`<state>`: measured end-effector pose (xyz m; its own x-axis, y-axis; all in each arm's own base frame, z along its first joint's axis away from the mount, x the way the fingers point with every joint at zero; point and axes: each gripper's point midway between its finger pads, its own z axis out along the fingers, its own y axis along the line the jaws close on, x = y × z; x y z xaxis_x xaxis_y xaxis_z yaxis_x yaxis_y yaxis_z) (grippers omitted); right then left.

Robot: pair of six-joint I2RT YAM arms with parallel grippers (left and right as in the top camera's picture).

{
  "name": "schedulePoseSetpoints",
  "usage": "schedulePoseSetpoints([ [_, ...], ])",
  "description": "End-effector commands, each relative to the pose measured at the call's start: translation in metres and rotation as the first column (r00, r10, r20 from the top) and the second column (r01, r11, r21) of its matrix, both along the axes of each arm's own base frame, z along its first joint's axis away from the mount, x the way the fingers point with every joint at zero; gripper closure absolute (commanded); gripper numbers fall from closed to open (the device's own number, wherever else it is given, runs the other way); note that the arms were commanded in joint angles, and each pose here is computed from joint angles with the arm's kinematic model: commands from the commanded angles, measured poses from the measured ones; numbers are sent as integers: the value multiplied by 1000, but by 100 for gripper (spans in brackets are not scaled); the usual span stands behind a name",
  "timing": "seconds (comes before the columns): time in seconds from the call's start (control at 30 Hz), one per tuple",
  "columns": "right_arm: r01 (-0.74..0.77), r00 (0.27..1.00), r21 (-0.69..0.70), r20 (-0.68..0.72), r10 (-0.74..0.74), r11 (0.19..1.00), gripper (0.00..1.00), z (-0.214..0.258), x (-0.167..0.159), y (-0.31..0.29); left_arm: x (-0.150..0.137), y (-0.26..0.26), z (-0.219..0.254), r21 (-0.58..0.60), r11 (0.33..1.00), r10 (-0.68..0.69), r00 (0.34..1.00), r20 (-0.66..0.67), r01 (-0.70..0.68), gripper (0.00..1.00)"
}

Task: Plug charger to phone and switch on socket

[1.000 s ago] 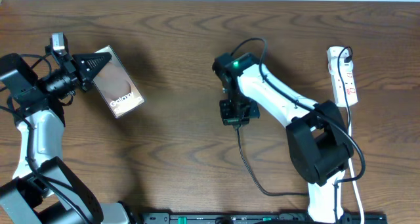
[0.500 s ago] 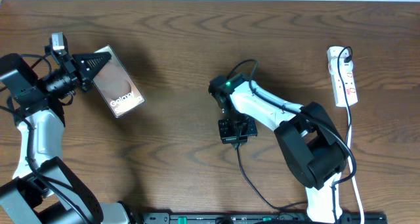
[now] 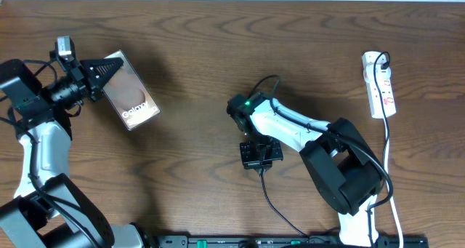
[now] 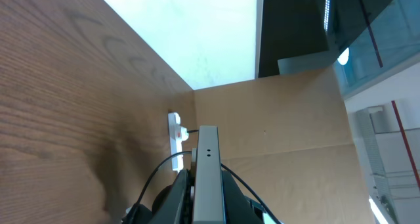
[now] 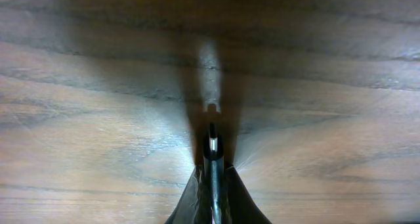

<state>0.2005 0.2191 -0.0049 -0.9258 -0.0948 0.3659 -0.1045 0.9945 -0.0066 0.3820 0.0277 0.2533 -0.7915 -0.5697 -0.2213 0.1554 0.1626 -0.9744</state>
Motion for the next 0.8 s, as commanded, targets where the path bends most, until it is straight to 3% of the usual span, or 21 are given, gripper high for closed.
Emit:
schedulePoseSetpoints([
  [0.0, 14, 1000, -16, 9, -14, 1000, 99, -13, 0, 0, -3, -1, 1, -3, 1000, -17, 1000, 10, 17, 92],
  [0.1, -47, 999, 92, 21, 45, 995, 99, -3, 11, 20, -3, -1, 1, -3, 1000, -17, 1000, 10, 17, 92],
  [0.2, -137, 991, 314, 38, 132, 940, 99, 21, 23, 60, -3, -1, 1, -3, 1000, -17, 1000, 10, 17, 92],
  [0.33, -320, 943, 664, 153, 296, 676, 99, 77, 30, 125, -3, -1, 1, -3, 1000, -17, 1000, 11, 17, 93],
  [0.47, -427, 881, 837, 298, 368, 343, 99, 133, 24, 162, -3, -1, 1, -3, 1000, -17, 1000, 11, 17, 93],
  [0.6, -441, 859, 883, 364, 360, 160, 99, 161, 20, 176, -1, 0, 0, 5, 1000, -1, 1000, 10, 1, 92],
  [0.77, -426, 856, 905, 401, 327, 6, 99, 184, 19, 186, 1, -1, 2, 24, 1000, -7, 999, 39, 6, 93],
])
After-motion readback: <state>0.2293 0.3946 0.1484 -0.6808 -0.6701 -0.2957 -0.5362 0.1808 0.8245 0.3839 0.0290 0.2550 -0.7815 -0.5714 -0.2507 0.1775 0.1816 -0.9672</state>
